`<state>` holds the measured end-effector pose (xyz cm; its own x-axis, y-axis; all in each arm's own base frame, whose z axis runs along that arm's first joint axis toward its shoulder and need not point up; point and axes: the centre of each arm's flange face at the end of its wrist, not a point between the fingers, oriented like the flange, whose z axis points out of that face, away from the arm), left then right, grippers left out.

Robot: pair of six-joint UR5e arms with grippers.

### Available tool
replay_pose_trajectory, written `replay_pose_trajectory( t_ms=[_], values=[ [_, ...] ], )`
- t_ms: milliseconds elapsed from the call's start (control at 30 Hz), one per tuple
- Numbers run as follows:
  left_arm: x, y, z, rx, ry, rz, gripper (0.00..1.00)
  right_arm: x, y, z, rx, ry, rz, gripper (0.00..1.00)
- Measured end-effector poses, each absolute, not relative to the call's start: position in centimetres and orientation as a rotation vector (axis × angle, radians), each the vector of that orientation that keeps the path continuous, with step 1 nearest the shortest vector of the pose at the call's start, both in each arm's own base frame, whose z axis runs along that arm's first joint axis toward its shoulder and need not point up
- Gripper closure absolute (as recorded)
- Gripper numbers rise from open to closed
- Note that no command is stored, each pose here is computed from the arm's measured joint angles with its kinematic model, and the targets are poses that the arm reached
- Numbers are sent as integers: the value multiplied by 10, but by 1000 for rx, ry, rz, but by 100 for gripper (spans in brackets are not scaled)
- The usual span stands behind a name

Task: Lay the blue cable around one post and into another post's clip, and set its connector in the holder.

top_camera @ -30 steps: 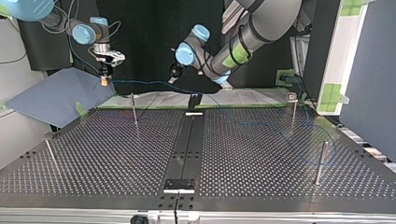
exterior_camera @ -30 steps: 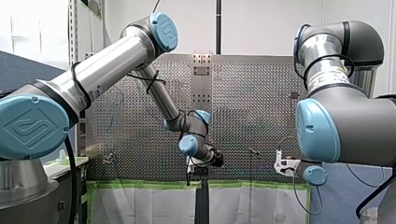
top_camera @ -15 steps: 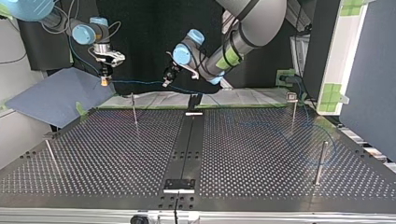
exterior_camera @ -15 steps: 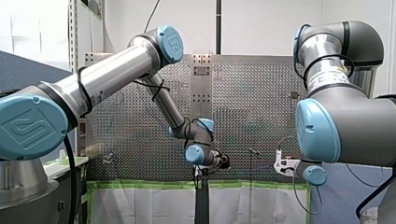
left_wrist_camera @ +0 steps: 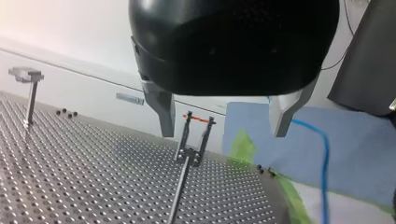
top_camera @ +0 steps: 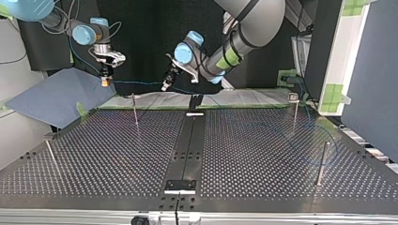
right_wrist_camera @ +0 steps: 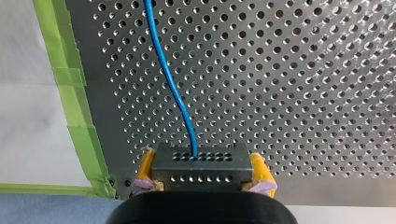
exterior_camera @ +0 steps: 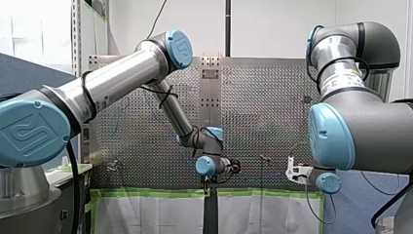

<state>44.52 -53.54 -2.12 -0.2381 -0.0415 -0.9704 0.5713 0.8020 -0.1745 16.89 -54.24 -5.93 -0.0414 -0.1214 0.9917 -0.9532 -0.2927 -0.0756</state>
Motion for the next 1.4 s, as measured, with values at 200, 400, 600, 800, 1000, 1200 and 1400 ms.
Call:
replay_pose_trajectory(
  t_ms=[200, 400, 600, 800, 1000, 1200, 1400],
  values=[
    [448, -538, -19, 441, 1678, -564, 0, 169, -543, -59, 1490, -1182, 1419, 100],
    [441, -532, -25, 469, 1710, -483, 0, 168, -543, -59, 1488, -1183, 1418, 100],
    [428, -519, -37, 507, 1767, -383, 0, 167, -543, -59, 1487, -1184, 1417, 100],
    [425, -516, -39, 531, 1756, -320, 0, 168, -543, -59, 1489, -1184, 1418, 100],
    [429, -516, -37, 539, 1716, -265, 0, 168, -543, -59, 1490, -1184, 1417, 100],
    [432, -516, -35, 567, 1694, -213, 0, 169, -542, -60, 1491, -1185, 1417, 100],
    [436, -513, -38, 603, 1684, -155, 0, 169, -542, -60, 1491, -1185, 1417, 100]
  ],
)
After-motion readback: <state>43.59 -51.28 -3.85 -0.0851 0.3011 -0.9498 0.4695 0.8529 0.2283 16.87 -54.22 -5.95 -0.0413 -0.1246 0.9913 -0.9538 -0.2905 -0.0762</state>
